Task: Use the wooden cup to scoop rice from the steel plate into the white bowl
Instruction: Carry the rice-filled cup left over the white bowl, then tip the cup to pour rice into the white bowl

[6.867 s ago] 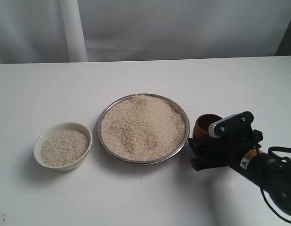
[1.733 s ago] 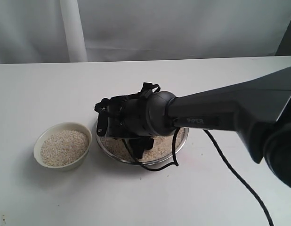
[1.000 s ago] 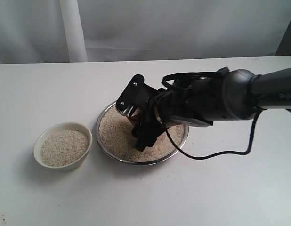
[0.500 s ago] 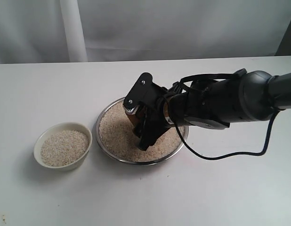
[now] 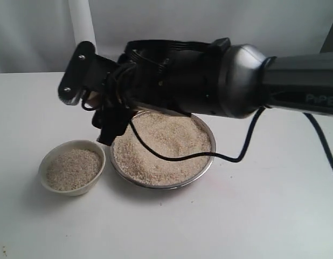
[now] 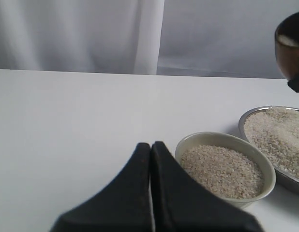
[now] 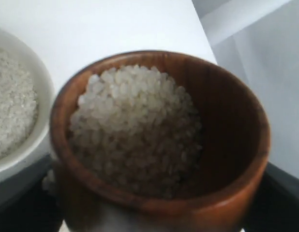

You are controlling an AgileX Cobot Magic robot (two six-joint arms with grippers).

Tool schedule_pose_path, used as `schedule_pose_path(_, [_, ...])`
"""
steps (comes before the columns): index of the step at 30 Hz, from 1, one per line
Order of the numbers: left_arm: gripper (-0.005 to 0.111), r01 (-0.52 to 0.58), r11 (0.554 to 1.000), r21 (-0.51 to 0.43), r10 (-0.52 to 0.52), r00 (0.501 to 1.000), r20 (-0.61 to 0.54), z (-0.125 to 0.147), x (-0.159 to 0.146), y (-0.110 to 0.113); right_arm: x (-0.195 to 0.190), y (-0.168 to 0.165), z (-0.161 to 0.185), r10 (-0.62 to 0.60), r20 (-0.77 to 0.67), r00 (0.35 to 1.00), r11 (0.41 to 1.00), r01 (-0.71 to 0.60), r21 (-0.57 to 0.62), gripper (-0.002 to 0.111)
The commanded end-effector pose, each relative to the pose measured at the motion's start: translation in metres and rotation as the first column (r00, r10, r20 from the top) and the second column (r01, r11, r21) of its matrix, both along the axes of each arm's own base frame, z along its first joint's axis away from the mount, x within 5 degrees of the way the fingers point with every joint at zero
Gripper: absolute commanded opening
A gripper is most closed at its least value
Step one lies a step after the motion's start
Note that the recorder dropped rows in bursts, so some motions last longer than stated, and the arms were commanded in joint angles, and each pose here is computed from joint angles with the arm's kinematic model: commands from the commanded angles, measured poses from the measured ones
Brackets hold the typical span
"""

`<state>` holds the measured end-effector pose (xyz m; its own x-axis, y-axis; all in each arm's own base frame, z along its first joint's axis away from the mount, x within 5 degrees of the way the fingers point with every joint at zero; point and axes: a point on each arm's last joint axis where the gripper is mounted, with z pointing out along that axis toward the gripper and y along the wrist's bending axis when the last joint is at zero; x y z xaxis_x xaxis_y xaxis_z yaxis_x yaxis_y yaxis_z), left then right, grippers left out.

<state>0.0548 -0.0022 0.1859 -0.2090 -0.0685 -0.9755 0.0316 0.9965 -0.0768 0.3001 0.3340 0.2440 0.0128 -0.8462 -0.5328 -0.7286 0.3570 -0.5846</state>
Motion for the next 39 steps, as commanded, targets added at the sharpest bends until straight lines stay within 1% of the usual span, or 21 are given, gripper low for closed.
schedule_pose_path(1, [0.000,0.004,1.000,-0.010,-0.004,1.000,0.009,0.001,0.000,0.000,-0.002,0.026,0.003,0.040,0.051,0.998,0.994,-0.034,-0.107,0.000])
schedule_pose_path(4, [0.000,0.004,1.000,-0.010,-0.004,1.000,0.009,0.001,0.000,0.000,-0.005,0.045,-0.005,0.078,0.091,0.993,0.975,-0.057,-0.215,0.000])
schedule_pose_path(7, [0.000,0.004,1.000,-0.010,-0.004,1.000,0.009,0.001,0.000,0.000,-0.009,0.060,-0.015,0.117,0.129,0.985,0.941,-0.069,-0.330,0.000])
schedule_pose_path(13, [0.000,0.004,1.000,-0.010,-0.004,1.000,0.009,0.001,0.000,0.000,-0.014,0.075,-0.038,0.210,0.199,0.957,0.869,-0.090,-0.487,0.000])
schedule_pose_path(20, [0.000,0.004,1.000,-0.010,-0.004,1.000,0.009,0.001,0.000,0.000,-0.019,0.084,-0.055,0.287,0.244,0.926,0.801,-0.092,-0.592,0.000])
schedule_pose_path(25, [0.000,0.004,1.000,-0.010,-0.004,1.000,0.009,0.001,0.000,0.000,-0.017,0.086,-0.067,0.338,0.299,0.892,0.722,-0.042,-0.691,0.000])
schedule_pose_path(34, [0.000,0.004,1.000,-0.010,-0.004,1.000,0.009,0.001,0.000,0.000,-0.024,0.096,-0.079,0.418,0.339,0.843,0.659,-0.024,-0.752,0.000])
schedule_pose_path(39, [0.000,0.003,1.000,-0.012,-0.003,1.000,0.009,0.001,0.000,0.000,-0.027,0.099,-0.085,0.474,0.328,0.817,0.598,-0.025,-0.801,0.000])
